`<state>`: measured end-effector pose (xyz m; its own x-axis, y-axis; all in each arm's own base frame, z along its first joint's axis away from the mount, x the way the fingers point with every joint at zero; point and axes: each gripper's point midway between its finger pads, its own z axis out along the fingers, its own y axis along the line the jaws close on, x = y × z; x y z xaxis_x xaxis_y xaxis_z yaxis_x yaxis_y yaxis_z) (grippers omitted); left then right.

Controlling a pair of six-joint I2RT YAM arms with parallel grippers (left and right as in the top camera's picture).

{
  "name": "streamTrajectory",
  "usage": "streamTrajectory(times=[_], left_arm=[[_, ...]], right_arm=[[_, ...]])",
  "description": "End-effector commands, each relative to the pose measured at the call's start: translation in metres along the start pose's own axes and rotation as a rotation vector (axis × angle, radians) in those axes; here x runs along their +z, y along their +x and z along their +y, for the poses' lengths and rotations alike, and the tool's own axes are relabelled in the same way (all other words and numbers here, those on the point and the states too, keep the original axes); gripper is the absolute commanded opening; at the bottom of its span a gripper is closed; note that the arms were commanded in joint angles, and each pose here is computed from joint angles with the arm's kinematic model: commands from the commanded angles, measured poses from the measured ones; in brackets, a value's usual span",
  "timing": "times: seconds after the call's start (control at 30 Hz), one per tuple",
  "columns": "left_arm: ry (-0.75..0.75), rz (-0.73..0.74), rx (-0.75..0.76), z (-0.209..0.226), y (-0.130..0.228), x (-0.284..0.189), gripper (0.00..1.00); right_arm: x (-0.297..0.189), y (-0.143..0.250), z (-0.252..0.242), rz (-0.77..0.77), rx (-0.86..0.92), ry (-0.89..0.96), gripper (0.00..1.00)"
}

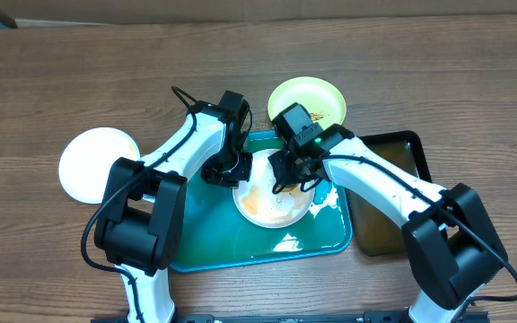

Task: Clean dirty plates on tray and stack at the side
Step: 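Scrub the white plate with the sponge while the left gripper holds its rim, then move the sponge back into the black tray with the right gripper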

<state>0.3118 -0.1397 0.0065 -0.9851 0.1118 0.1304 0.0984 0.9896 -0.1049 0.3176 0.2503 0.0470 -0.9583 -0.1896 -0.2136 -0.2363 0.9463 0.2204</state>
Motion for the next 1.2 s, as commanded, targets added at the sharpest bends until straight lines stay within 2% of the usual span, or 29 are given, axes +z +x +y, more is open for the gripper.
streamTrajectory(times=[0.0, 0.43, 0.57, 0.73, 0.93, 1.03, 1.17], left_arm=[[-0.097, 0.046, -0.011, 0.017, 0.008, 0.019, 0.04], [-0.097, 0.048, -0.012, 0.017, 0.008, 0.019, 0.04], [-0.107, 0.042, -0.033, 0.020, 0.008, 0.017, 0.04], [-0.195, -0.026, -0.136, 0.039, 0.003, -0.003, 0.04], [-0.281, -0.185, -0.149, 0.054, -0.003, -0.055, 0.04], [-0.275, -0.249, -0.138, 0.054, -0.001, -0.078, 0.04], [-0.340, -0.309, -0.132, 0.065, 0.003, -0.103, 0.04]], right_arm=[[-0.008, -0.004, -0.001, -0.011, 0.058, 0.024, 0.04], [0.015, 0.044, 0.015, 0.090, -0.007, 0.016, 0.04], [0.013, 0.039, 0.006, 0.070, 0.009, 0.055, 0.04], [-0.021, 0.017, -0.009, -0.013, 0.026, 0.136, 0.04], [-0.082, -0.013, -0.048, -0.170, 0.125, 0.197, 0.04], [-0.098, -0.013, -0.084, -0.166, 0.220, 0.231, 0.04], [-0.104, -0.003, -0.134, -0.113, 0.329, 0.281, 0.04]])
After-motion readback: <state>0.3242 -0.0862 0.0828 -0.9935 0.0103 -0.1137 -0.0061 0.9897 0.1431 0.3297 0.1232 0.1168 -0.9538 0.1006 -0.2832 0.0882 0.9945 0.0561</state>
